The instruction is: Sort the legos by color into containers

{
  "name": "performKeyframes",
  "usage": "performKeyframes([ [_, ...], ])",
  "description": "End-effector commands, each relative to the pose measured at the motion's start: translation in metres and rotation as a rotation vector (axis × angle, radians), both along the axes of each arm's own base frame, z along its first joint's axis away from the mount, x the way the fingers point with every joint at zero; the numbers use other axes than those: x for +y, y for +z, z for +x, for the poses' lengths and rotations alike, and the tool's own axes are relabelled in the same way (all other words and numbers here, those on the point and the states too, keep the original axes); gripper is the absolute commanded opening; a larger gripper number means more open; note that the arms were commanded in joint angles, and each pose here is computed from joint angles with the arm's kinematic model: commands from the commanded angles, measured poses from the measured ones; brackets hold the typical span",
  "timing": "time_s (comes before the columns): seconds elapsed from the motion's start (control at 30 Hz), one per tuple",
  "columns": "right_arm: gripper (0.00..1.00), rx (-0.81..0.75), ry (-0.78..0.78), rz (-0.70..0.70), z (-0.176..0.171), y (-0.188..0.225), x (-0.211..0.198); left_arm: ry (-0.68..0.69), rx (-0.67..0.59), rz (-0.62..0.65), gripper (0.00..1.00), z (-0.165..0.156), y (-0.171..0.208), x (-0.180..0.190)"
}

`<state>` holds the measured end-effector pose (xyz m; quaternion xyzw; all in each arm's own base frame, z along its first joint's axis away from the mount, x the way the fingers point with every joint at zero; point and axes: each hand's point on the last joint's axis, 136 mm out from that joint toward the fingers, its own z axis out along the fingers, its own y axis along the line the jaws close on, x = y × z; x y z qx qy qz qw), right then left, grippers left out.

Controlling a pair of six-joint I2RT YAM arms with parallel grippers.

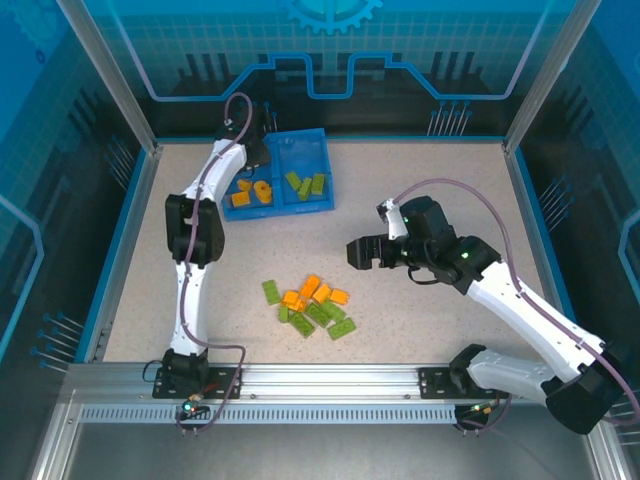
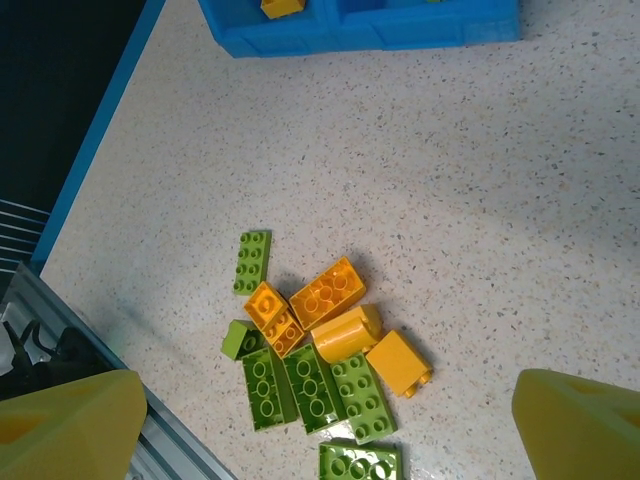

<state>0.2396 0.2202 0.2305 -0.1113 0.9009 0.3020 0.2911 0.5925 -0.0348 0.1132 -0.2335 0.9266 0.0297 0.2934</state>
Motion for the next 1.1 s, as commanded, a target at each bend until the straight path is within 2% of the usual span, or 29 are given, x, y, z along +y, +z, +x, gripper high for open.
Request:
performKeyframes([
  [0.0, 0.96, 0.009, -0.026, -0.014, -0.005, 0.0, -0.005, 0.0, 0.007, -0.008, 0.56, 0.001, 0.009, 0.005],
  [0.13, 0.96, -0.002, -0.028, -0.022, -0.005, 0.005, -0.006, -0.012, -0.012, -0.05, 0.63, -0.004, 0.026, -0.001],
  [0.3, 0.96, 0.002, -0.03, -0.032, 0.002, -0.001, -0.002, -0.052, -0.091, -0.134, 0.61, -0.029, 0.081, -0.016],
  [0.43, 0.96, 0.025, -0.012, -0.081, 0.006, -0.017, 0.008, -0.15, -0.236, -0.224, 0.59, -0.083, 0.148, -0.051],
  [0.53, 0.96, 0.035, 0.024, -0.121, 0.006, -0.028, 0.022, -0.285, -0.333, -0.192, 0.57, -0.138, 0.186, -0.084],
  [0.63, 0.95, 0.073, 0.047, -0.156, 0.008, -0.045, 0.035, -0.458, -0.404, -0.13, 0.54, -0.194, 0.202, -0.113],
  [0.8, 0.89, 0.143, 0.096, -0.202, 0.013, -0.075, 0.061, -0.853, -0.471, -0.049, 0.52, -0.28, 0.204, -0.155],
  [0.87, 0.86, 0.182, 0.082, -0.231, 0.016, -0.089, 0.064, -0.958, -0.458, 0.003, 0.51, -0.303, 0.192, -0.161],
  [0.97, 0.85, 0.212, 0.033, -0.256, 0.021, -0.107, 0.061, -1.024, -0.349, 0.004, 0.51, -0.323, 0.156, -0.167],
  [1.07, 0.85, 0.219, 0.026, -0.246, 0.017, -0.112, 0.057, -1.016, -0.242, -0.074, 0.53, -0.335, 0.118, -0.184],
])
